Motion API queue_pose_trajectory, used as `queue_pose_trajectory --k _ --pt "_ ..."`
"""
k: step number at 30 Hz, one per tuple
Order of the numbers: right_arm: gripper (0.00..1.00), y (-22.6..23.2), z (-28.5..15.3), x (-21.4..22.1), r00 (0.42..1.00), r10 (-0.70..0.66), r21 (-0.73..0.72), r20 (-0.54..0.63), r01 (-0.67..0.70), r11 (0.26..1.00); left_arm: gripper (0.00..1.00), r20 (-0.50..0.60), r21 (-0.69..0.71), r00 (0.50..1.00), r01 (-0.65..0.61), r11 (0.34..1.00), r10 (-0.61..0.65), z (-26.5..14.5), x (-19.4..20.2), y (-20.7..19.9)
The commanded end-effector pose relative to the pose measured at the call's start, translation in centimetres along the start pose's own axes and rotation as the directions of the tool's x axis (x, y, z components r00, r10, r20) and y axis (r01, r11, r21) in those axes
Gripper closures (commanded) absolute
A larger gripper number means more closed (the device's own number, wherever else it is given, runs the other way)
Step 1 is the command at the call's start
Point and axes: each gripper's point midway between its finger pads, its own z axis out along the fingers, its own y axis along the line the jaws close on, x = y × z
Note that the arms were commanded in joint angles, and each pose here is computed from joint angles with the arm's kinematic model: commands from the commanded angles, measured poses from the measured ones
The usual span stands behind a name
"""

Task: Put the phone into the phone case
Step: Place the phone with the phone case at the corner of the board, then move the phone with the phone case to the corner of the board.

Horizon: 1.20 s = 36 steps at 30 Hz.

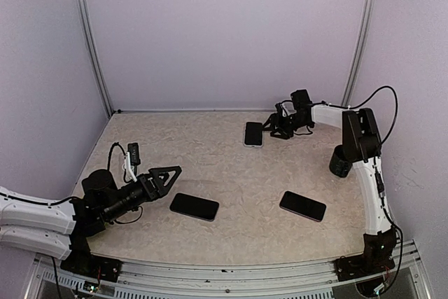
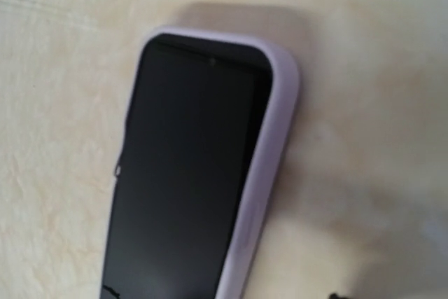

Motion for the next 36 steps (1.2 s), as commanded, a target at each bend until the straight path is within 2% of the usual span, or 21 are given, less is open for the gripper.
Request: queue_pose_trajectory --k 1,15,26,31,36 --pt "0.37 2.4 -0.3 0.5 0.998 -0.064 0.024 -0.002 0.064 0.998 0.01 0.026 0.007 1.000 0.006 1.000 -0.006 0.0 -0.4 -0.1" --pt "0.36 5.0 4.6 1.8 0.995 -0.095 -0.071 -0.024 0.093 0.993 0.01 0.044 -0.012 0.999 0.028 1.000 -0.028 -0.7 -0.5 0.6" --pt "0.34 2.0 3.4 0.2 0.994 -0.097 0.143 0.054 0.088 0.986 0.01 0.050 -0.010 0.998 0.034 0.999 -0.033 -0.9 -0.7 0.6" --pt "0.34 1.4 4.1 -0.2 0.993 -0.091 0.146 0.081 0.079 0.986 0.01 0.048 -0.010 0.998 0.035 0.999 -0.035 -1.0 -0.6 0.7" --pt "0.32 1.7 5.7 -1.0 0.989 -0.093 0.075 0.115 0.084 0.994 0.01 0.045 -0.012 0.998 0.046 0.999 -0.045 -1.2 -0.3 1.0"
